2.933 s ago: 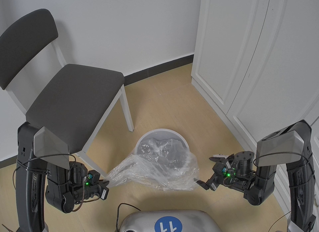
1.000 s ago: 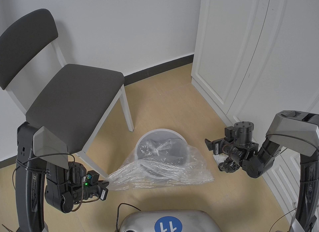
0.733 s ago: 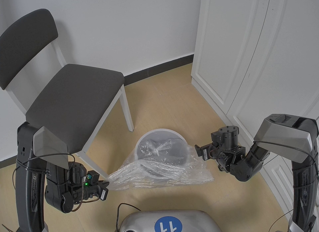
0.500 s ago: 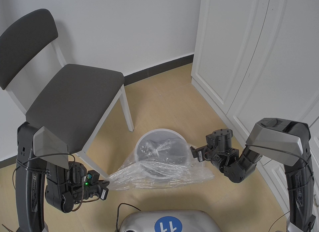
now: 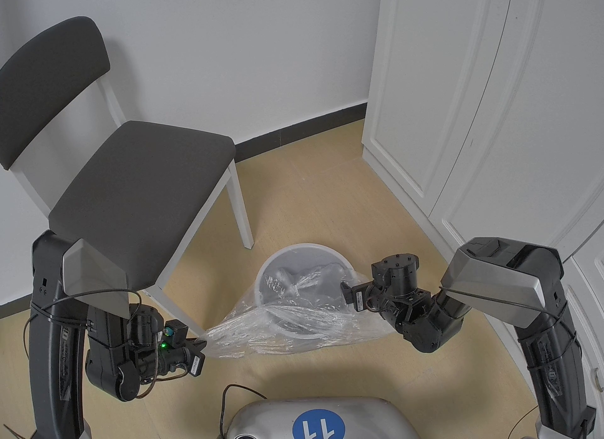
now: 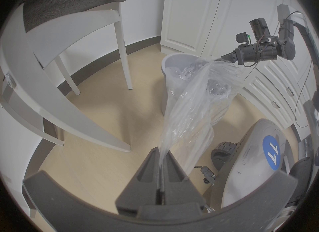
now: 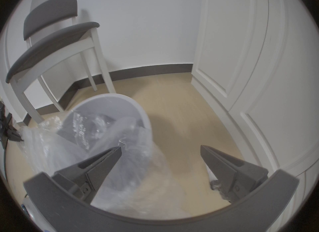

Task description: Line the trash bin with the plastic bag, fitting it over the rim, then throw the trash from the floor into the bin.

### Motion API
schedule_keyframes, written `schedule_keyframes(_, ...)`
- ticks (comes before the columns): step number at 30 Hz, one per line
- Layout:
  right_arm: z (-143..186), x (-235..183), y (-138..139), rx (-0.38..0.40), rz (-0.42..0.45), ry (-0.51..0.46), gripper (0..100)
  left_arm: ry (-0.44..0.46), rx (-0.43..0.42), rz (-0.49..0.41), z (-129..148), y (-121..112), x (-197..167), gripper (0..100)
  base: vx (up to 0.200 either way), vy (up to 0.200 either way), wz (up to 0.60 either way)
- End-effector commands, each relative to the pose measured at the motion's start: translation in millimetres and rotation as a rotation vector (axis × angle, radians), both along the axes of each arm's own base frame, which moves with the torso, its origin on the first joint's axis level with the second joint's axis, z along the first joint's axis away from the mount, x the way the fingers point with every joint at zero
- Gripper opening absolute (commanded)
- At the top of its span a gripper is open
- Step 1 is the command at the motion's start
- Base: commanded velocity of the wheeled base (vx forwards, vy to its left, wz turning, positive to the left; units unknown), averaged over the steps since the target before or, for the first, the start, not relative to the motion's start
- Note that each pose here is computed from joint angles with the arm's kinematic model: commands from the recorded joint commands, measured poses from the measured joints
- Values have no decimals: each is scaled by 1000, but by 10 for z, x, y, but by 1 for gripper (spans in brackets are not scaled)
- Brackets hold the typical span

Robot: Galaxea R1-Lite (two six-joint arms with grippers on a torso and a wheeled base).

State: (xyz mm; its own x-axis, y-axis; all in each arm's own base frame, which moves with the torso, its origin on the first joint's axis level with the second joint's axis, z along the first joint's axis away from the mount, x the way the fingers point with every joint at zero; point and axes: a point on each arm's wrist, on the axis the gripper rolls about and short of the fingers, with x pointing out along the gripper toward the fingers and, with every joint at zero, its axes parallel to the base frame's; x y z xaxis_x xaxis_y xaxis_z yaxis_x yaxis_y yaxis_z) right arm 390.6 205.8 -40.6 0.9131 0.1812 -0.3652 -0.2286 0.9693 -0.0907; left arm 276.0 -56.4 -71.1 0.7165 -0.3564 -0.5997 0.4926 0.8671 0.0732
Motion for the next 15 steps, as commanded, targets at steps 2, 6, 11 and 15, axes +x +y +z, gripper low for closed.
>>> schedule_keyframes(2, -129, 71, 132, 33, 44, -2, 100, -1, 1, 2, -5, 7, 7, 0, 0, 0, 0)
schedule_keyframes(6, -214, 122, 165, 61, 55, 2, 100, -1, 1, 2, -5, 7, 7, 0, 0, 0, 0)
schedule_keyframes(11, -304, 143, 169, 57, 50, 17, 100, -1, -1, 2, -9, 7, 9, 0, 0, 0, 0)
schedule_keyframes(15, -292, 153, 159, 56, 45, 25, 100, 0, -2, 3, -5, 7, 7, 0, 0, 0, 0)
